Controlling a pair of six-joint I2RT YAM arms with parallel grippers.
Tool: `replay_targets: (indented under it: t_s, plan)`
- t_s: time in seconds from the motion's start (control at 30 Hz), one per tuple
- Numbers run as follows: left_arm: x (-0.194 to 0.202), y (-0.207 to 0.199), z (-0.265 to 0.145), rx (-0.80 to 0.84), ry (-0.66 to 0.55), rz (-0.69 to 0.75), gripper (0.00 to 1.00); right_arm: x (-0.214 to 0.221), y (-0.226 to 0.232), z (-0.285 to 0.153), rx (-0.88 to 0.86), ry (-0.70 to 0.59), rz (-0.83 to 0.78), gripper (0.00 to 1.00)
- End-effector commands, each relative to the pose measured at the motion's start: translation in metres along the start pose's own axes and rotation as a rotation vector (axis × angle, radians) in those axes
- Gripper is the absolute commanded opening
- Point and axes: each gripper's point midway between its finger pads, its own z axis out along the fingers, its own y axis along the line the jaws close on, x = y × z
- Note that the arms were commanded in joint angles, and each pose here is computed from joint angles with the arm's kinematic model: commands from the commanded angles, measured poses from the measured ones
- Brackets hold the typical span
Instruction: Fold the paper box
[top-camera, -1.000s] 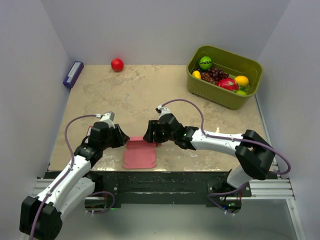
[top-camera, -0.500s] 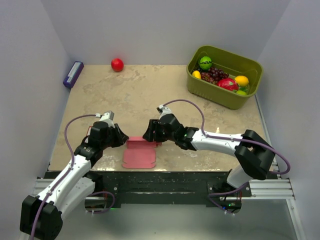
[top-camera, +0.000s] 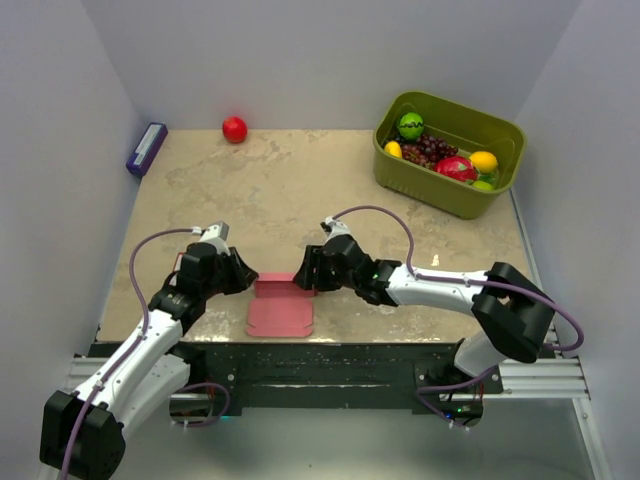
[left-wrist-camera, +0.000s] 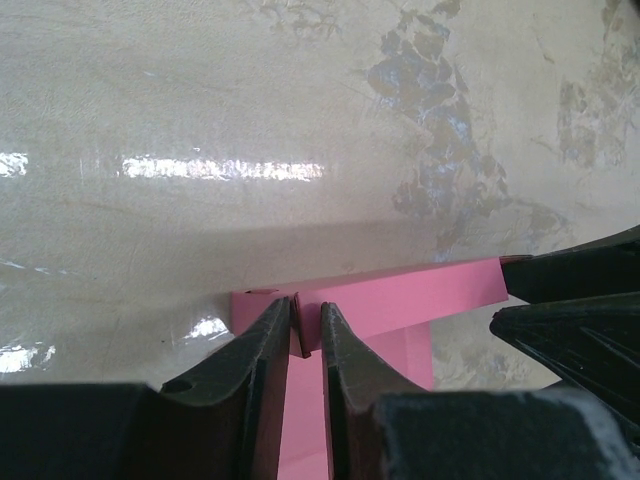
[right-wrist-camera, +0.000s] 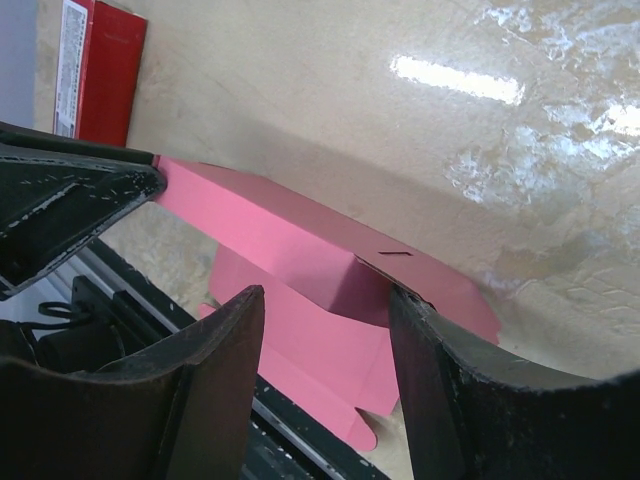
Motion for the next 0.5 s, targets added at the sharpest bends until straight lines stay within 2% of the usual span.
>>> replay_targets:
  t_s: [0.0, 0.47]
  plan:
    - [0.001, -0.006, 0.001, 0.038, -0.002, 0.006, 0.23, 0.000, 0.004, -0.003, -0.021, -0.010, 0.022, 0.56]
    - [0.002, -0.007, 0.000, 0.045, 0.002, 0.007, 0.21, -0.017, 0.030, 0.004, -0.126, -0.077, 0.077, 0.55]
